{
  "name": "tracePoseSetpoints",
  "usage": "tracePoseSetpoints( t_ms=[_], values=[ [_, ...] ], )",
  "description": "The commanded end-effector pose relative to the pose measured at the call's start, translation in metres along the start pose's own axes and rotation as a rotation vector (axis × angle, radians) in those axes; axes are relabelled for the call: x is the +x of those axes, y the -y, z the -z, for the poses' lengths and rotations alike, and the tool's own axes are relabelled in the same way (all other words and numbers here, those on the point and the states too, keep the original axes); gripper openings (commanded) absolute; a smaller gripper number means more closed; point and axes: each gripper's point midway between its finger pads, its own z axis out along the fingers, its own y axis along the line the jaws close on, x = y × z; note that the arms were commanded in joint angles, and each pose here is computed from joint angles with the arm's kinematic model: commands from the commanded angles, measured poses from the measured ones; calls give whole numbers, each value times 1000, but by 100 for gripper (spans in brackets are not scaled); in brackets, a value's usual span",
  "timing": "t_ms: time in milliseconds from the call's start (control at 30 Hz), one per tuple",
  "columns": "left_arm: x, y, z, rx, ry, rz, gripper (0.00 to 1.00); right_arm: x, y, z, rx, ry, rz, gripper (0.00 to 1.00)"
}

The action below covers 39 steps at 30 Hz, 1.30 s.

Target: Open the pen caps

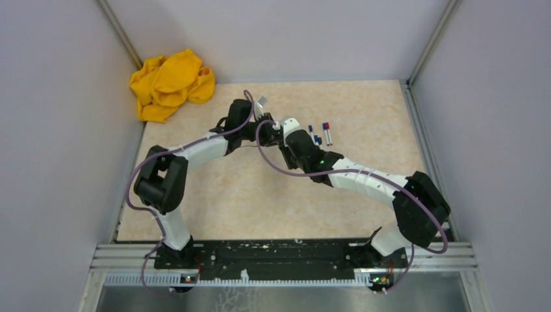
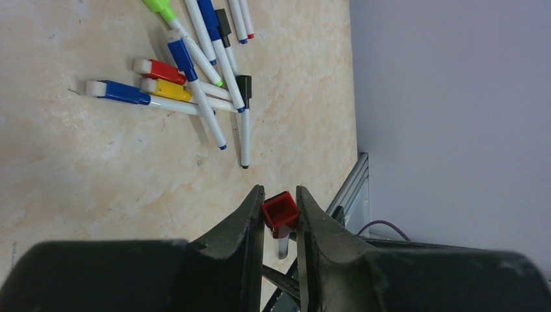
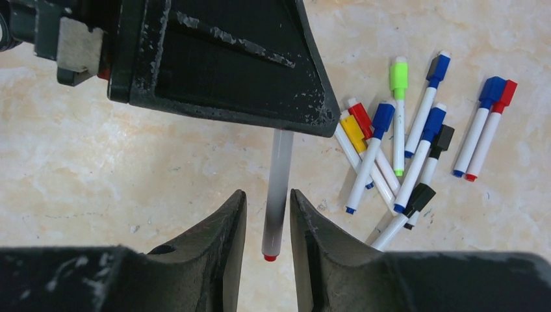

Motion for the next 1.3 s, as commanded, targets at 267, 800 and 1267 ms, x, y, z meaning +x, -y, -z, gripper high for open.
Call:
tracePoseSetpoints(
  t_ms=[267, 800, 1267],
  values=[
    [15, 12, 2, 93, -85, -82, 0, -44, -7, -2, -25, 117, -22, 30],
    [0, 8, 5, 53, -38, -41, 28, -46, 0, -10, -30, 111, -48, 0],
    [-16, 7, 5, -4, 42, -13, 57, -41, 7, -17, 31, 94, -33, 0]
  ],
)
